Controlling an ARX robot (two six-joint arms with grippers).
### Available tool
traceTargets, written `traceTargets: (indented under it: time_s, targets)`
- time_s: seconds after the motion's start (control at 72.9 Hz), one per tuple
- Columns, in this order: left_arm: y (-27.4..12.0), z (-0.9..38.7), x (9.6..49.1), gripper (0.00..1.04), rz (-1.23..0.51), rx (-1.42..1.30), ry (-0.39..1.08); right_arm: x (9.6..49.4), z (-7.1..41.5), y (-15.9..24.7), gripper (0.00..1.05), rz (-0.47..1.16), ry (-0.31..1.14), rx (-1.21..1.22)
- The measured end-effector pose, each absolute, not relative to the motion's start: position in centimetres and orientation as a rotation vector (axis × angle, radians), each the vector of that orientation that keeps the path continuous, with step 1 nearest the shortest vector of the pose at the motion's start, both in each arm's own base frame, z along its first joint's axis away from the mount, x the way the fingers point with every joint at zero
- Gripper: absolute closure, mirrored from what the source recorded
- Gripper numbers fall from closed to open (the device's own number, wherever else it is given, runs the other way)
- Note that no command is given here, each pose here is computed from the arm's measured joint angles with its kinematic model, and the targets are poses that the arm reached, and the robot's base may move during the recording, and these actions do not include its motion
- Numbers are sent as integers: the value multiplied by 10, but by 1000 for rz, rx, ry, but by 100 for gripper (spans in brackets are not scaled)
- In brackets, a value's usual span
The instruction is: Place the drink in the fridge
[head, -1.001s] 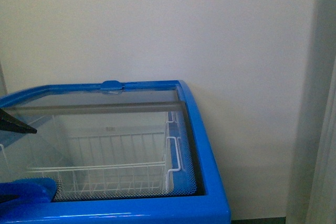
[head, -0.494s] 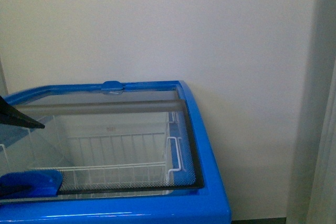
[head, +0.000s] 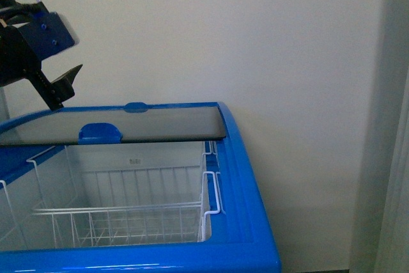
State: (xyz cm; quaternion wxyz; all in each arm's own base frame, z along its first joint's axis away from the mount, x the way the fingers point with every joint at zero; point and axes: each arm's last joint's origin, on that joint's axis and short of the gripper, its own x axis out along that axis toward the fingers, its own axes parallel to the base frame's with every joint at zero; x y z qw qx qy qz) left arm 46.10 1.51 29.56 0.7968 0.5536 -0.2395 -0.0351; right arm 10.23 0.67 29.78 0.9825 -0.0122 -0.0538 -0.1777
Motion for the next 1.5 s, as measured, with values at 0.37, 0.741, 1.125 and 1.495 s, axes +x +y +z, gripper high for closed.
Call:
traceTargets:
  time_s: [0.37,0.741,1.125,1.495]
  targets:
    - [18,312,385,8,-335,398,-109,102,298,7,69,-357,-108,-25]
    - [48,254,214,8,-353,14,231,102,298,7,69,-357,-108,-24]
    - [29,212,100,39,22,16,18,102,298,7,69,-361,-108,-25]
    - [2,186,98,102,13,4,-1,143,318,-17,69,68,394,-382]
